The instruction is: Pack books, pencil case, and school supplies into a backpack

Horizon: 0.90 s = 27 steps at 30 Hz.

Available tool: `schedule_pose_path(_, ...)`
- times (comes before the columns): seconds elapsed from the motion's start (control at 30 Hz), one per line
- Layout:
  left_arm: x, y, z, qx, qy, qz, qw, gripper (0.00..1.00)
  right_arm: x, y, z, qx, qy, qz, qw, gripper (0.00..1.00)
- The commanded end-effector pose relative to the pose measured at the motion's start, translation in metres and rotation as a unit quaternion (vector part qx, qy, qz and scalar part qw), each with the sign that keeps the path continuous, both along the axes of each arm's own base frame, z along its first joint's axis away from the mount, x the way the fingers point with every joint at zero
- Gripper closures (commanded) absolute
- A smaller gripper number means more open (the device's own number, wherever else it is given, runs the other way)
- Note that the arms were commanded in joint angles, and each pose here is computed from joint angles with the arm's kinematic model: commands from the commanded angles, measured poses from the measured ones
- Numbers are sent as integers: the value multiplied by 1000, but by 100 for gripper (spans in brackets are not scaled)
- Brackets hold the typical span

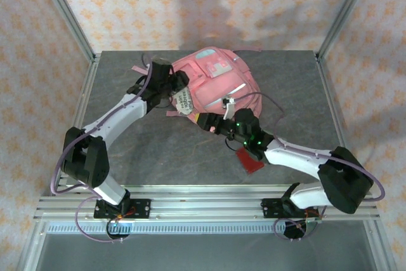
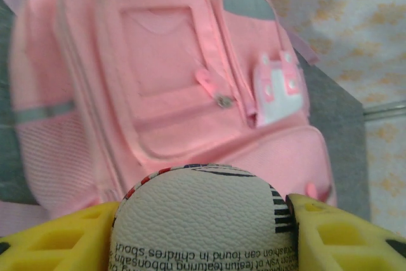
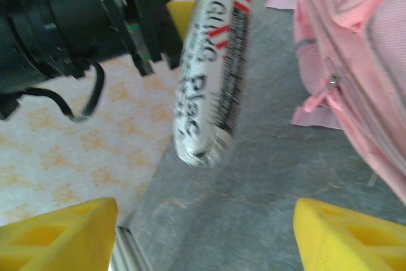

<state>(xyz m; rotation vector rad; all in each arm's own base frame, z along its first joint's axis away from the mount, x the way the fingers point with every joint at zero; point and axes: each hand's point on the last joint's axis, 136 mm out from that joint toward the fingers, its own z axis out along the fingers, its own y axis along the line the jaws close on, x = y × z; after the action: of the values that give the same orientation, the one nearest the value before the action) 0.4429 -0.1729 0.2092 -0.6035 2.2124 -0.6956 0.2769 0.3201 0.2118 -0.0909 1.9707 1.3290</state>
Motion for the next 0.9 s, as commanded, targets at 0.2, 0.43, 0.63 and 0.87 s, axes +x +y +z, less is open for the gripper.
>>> schedule_pose_path(0.2, -12, -63, 51, -88, -54, -32, 994, 59, 27, 15, 30, 49, -21, -31, 998, 27)
schedule_pose_path(0.43, -22, -84, 68, -120, -65, -59, 989, 51, 37, 7, 30, 41, -24, -68, 997, 57)
schedule_pose_path(0.63, -20, -82, 75, -102, -85, -73, 988, 28, 31, -14, 30, 28, -28, -92, 995, 69)
schedule_pose_path(0.87, -11, -68, 55, 0, -87, -99, 991, 24, 21, -79, 15, -3, 8, -149, 989, 68)
